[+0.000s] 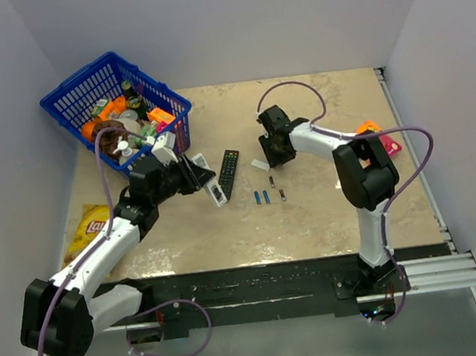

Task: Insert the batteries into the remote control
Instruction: Pick up the battery cover at the center of the board.

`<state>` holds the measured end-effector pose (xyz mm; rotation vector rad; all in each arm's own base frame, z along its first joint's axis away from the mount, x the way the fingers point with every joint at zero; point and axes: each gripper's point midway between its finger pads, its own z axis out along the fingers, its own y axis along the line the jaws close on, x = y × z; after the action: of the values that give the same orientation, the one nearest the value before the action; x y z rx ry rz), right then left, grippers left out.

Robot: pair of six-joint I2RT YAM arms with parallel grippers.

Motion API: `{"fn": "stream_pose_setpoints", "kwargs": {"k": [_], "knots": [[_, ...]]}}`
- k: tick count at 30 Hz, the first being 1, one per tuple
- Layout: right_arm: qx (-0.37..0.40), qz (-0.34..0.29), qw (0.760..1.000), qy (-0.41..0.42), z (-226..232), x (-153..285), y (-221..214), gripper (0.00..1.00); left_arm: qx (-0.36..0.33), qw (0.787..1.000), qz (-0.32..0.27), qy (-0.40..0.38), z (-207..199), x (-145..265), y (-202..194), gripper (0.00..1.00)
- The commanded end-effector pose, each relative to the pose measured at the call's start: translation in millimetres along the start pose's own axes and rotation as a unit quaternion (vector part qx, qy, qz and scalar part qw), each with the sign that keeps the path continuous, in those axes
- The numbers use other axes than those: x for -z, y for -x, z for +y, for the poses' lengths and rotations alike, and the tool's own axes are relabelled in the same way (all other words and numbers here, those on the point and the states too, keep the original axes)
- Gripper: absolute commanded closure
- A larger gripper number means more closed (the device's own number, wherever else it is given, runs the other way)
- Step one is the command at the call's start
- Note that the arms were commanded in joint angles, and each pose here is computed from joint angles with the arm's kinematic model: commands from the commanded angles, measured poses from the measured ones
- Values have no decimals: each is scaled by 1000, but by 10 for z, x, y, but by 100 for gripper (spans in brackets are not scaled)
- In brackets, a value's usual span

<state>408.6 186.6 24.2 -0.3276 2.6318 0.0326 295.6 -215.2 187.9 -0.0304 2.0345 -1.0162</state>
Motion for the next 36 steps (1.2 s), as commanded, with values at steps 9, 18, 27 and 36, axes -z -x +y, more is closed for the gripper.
{"fn": "stream_pose_setpoints", "kwargs": {"k": [9,18,27,36], "knots": [[183,5,978,99,230,374,386,43,-22,998,-35,-42,-270,8,297,100],[249,33,959,131,302,221,355,39,-25,999,-27,-40,-275,-3,294,100],[278,67,947,145,309,135,216,39,-25,999,-25,-40,-276,3,280,100],[305,85,936,155,442,42,67,43,-26,998,-25,-41,-279,7,283,100]]}}
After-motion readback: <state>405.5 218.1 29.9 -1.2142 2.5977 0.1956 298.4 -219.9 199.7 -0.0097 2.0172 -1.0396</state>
